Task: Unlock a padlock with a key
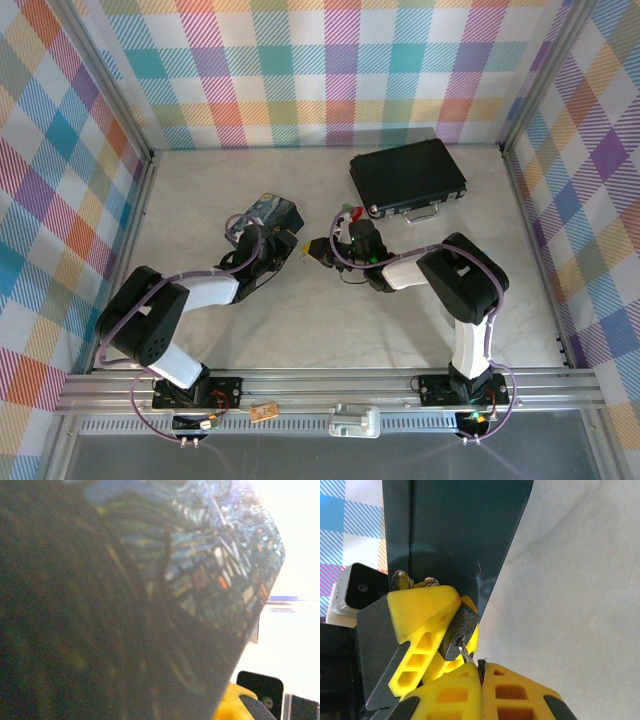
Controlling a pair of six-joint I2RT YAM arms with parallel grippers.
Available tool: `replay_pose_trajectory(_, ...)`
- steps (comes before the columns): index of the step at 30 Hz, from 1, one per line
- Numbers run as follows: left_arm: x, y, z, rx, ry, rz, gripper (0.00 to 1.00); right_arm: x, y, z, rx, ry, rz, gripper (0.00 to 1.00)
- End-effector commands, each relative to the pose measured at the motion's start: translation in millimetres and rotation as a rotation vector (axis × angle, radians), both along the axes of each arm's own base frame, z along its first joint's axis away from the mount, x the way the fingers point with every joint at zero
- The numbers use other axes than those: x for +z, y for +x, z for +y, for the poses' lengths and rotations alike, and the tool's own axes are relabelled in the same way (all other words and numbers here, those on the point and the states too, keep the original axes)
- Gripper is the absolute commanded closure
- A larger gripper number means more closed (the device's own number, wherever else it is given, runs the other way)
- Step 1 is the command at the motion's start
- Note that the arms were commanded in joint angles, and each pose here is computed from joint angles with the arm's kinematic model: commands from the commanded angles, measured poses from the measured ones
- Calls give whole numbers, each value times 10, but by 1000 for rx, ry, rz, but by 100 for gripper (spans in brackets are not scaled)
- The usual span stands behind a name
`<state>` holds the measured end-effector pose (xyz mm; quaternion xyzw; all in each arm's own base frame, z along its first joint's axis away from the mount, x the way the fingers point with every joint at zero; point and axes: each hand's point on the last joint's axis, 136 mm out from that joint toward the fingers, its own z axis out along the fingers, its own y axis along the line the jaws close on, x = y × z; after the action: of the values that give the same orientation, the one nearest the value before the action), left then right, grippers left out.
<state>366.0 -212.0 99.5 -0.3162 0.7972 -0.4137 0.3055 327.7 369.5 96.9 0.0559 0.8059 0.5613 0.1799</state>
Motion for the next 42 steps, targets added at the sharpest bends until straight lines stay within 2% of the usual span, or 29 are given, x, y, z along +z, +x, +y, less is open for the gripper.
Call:
replay_pose_trajectory(1,177,-360,-335,-265,-15,-9,100,465,110,93,-19,157,23,100)
replay_pose_trajectory(8,234,-341,-357,-310,2,-34,100,564,99,169,18,349,146,100)
replay_pose_trajectory(14,128,-391,-370,-319,-1,-2,100,604,128,153,-17,367,148,100)
replay_pose_trajectory(19,117,-455,-528,-352,-15,2,100,649,173,284,-17,425,180,100)
replay_pose_trajectory(26,100,-569,-750,-386,-97,27,100,636,354,282,-49,459,142,100)
replay_pose_trajectory(29,149,-574,-747,-382,-113,25,100,615,361,246,-49,428,107,100)
replay_pose_trajectory(33,162,-495,-616,-346,-54,8,100,473,300,190,-51,362,114,100)
replay_pose_trajectory(42,115,-111,-123,-134,45,-39,100,-78,178,-58,-130,244,176,100)
